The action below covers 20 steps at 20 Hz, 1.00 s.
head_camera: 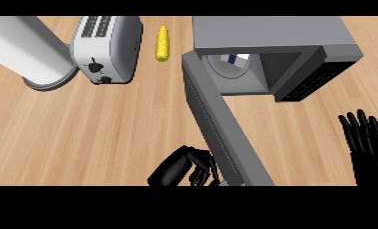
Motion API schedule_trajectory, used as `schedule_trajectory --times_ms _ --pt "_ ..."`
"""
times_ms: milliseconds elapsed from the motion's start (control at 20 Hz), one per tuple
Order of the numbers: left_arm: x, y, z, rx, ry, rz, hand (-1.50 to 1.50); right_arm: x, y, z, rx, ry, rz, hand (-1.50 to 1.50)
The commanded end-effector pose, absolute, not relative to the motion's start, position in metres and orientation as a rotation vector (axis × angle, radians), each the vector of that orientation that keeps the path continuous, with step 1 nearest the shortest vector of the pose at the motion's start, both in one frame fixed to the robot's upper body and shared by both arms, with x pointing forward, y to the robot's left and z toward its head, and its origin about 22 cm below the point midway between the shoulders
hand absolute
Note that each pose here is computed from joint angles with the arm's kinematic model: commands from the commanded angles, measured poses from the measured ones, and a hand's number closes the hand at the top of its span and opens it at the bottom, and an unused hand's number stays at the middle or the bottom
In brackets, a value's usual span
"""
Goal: Pick up the milk, place it into the microwave and close the microwave
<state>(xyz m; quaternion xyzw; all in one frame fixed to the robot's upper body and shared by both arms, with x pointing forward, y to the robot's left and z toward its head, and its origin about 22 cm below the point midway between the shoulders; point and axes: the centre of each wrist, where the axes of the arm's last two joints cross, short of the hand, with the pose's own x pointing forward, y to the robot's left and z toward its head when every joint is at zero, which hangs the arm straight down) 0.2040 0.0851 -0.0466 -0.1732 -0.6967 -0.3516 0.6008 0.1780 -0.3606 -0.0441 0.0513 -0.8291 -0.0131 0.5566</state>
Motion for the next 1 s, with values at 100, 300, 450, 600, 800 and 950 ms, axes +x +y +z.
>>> schedule_trajectory --times_ms 100,300,450,600,800,950 --pt "0.21 0.04 -0.059 -0.4 -1.594 -0.862 1.5 0.167 -0.355 -0.01 0.24 -2.004 -0.014 -1.5" --pt "0.225 0.022 -0.047 -0.349 -1.636 -0.885 1.5 0.165 -0.363 0.01 0.25 -1.997 0.059 -1.5" --pt "0.236 0.015 -0.038 -0.337 -1.639 -0.864 1.5 0.169 -0.367 0.019 0.3 -2.021 0.093 -1.5" --pt "0.243 0.012 -0.033 -0.288 -1.647 -0.831 1.5 0.175 -0.366 0.032 0.304 -2.033 0.131 -1.5" --pt "0.267 0.011 -0.015 -0.245 -1.715 -0.701 1.5 0.182 -0.355 0.039 0.349 -2.058 0.142 -1.5" --pt "0.278 0.009 0.01 -0.289 -1.837 -0.514 -1.5 0.183 -0.356 0.043 0.359 -2.063 0.158 -1.5"
